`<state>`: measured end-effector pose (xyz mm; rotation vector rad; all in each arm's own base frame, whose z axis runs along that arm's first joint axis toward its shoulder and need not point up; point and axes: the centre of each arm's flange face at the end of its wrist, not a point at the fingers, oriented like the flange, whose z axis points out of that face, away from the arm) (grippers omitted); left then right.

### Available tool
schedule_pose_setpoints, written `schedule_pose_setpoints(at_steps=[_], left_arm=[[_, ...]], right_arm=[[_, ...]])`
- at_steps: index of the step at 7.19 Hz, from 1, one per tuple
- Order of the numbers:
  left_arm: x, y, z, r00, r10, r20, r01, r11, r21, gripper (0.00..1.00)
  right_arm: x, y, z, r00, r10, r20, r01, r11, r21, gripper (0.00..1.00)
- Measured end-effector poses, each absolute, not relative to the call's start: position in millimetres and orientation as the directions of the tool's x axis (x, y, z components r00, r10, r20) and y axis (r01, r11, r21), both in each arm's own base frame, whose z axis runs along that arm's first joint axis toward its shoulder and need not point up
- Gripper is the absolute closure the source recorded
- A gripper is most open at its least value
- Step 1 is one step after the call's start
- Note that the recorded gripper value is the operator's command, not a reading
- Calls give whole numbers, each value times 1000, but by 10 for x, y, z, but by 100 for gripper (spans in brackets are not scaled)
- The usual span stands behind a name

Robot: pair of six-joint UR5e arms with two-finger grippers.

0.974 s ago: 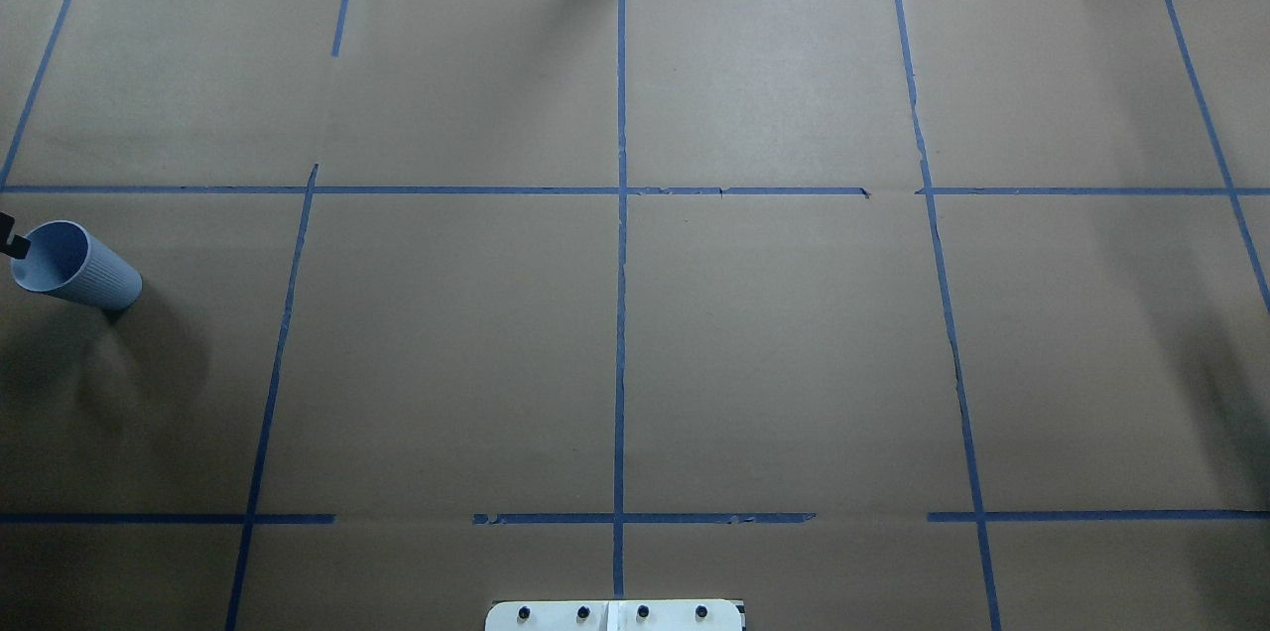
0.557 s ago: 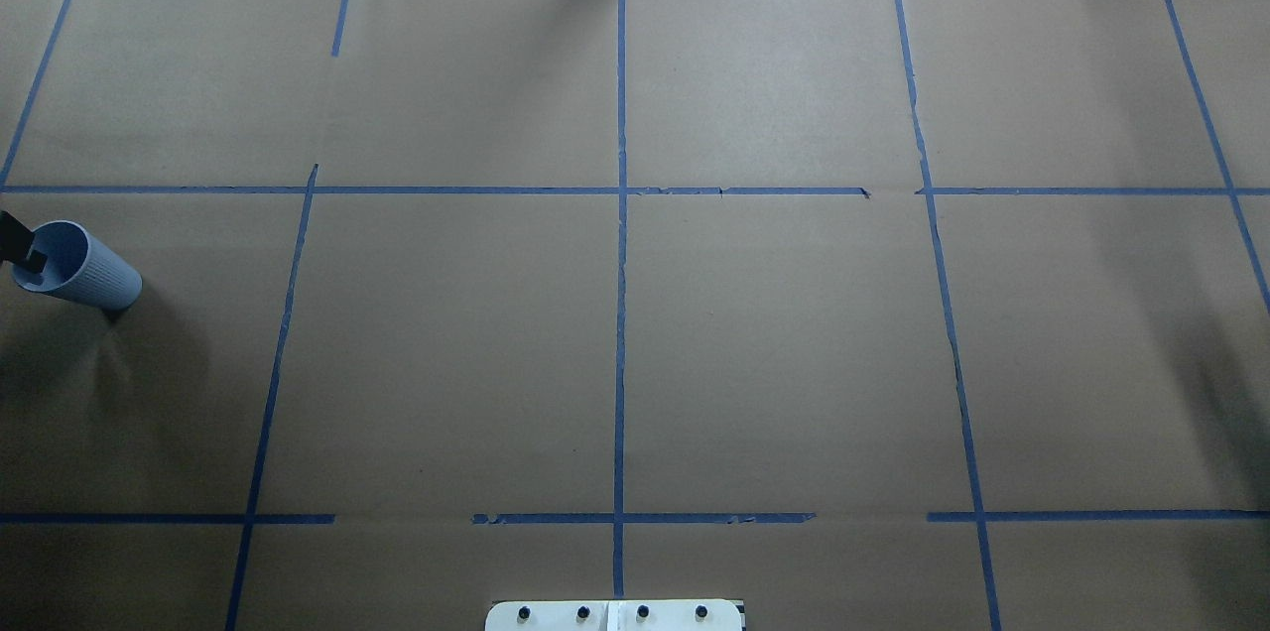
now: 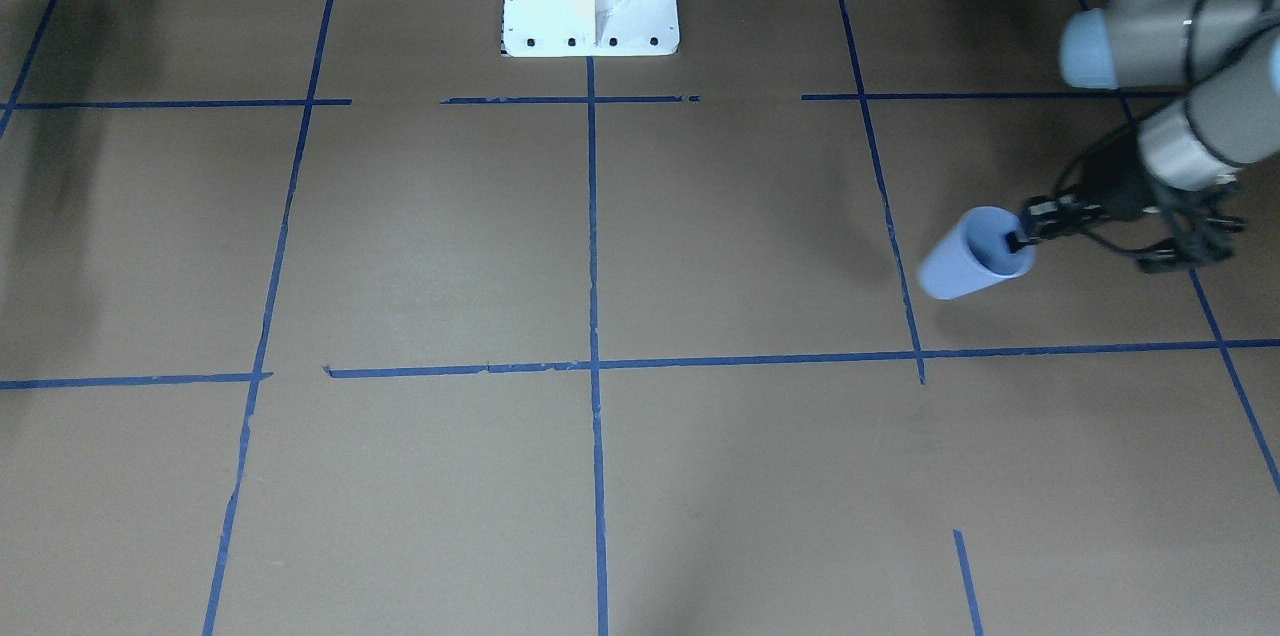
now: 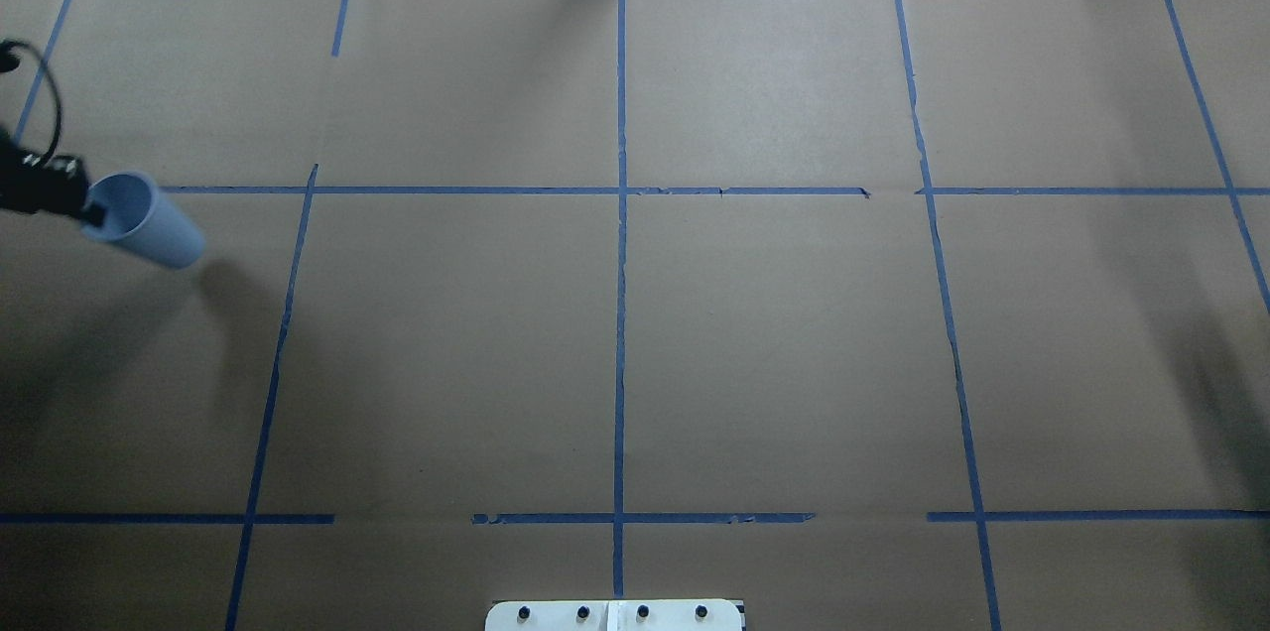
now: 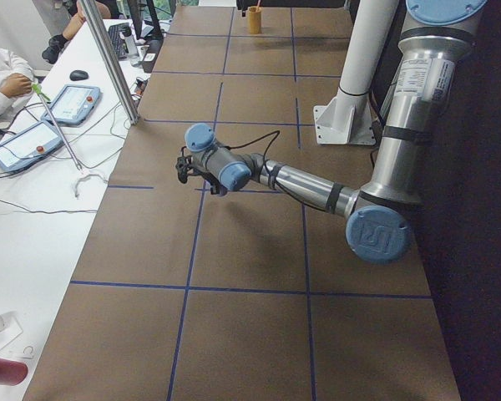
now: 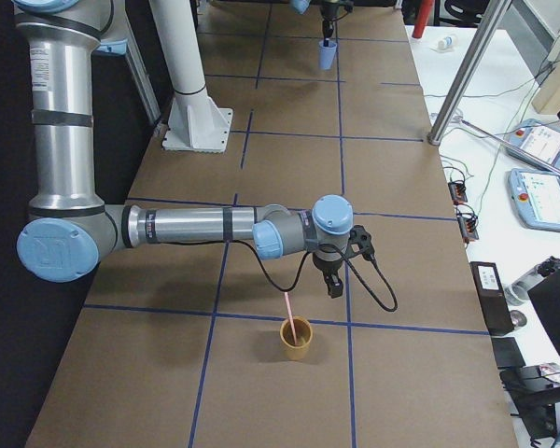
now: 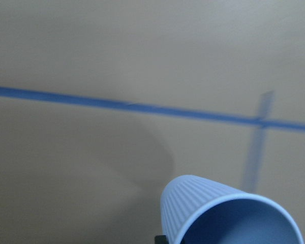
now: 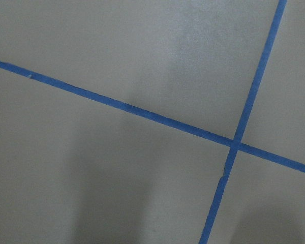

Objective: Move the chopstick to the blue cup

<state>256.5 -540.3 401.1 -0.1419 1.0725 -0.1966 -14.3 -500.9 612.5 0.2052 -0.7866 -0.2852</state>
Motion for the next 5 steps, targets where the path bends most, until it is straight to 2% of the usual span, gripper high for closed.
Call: schedule_pose_setpoints(at_steps=[3,5], left_arm=[[4432,-4919,2356,435,-318,-843,150,948,-280,100],[5059,-4805,1874,466,-317,-826,201,947,-249,100]], right_arm=[[-188,-5023,6074,650,-336,681,178,939,293,0],[-212,-5023,6054,629,-338,700,178,939,294,0]])
